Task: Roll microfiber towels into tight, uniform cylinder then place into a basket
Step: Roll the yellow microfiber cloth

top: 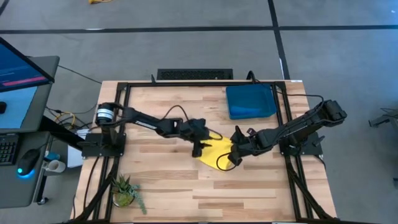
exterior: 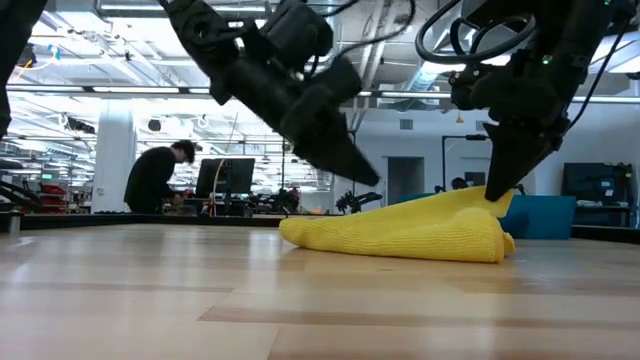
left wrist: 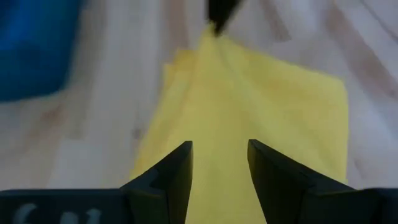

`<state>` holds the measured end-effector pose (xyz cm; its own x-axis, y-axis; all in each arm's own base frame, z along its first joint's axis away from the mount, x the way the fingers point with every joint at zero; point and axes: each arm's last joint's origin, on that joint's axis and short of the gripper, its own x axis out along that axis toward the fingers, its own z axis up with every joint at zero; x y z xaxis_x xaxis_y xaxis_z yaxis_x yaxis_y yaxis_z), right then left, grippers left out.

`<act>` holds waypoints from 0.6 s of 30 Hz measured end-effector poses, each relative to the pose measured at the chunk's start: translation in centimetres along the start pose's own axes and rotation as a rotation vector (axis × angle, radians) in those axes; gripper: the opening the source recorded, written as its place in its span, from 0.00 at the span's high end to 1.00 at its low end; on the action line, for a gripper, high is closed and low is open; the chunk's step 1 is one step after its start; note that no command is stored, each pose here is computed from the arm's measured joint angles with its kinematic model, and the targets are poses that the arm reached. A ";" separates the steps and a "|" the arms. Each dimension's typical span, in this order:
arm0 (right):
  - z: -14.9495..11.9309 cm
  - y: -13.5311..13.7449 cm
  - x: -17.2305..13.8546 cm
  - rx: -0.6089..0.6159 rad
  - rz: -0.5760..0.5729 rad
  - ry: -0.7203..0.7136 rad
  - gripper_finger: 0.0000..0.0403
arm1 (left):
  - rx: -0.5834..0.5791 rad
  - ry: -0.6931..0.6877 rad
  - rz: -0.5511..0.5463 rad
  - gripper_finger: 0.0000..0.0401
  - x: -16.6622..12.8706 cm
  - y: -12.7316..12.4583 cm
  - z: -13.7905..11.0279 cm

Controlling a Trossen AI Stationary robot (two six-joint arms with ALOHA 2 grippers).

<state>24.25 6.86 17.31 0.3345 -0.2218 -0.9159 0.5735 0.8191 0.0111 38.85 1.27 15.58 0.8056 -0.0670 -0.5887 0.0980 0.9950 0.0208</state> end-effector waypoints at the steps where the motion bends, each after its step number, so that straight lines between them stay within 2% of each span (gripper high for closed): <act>1: 0.0 0.0 0.0 0.000 0.000 0.000 0.97 | 0.000 0.024 -0.002 0.64 0.4 -0.1 -0.5; 5: 0.0 0.0 0.0 -0.001 0.001 0.000 0.97 | -0.029 0.103 0.026 0.64 1.9 0.4 -2.6; 14: 0.0 0.0 0.0 0.008 -0.001 0.001 0.97 | -0.181 0.168 0.163 0.64 2.0 2.5 -3.8; 18: 0.1 -0.8 0.1 0.060 -0.084 -0.021 0.97 | -0.223 0.165 0.197 0.64 2.0 2.5 -3.8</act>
<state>23.93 6.17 17.24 0.2985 -0.3004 -0.9059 0.6441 0.7638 -0.0411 38.51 3.88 11.42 0.6891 0.1230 -0.7142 -0.1948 0.9807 -0.0191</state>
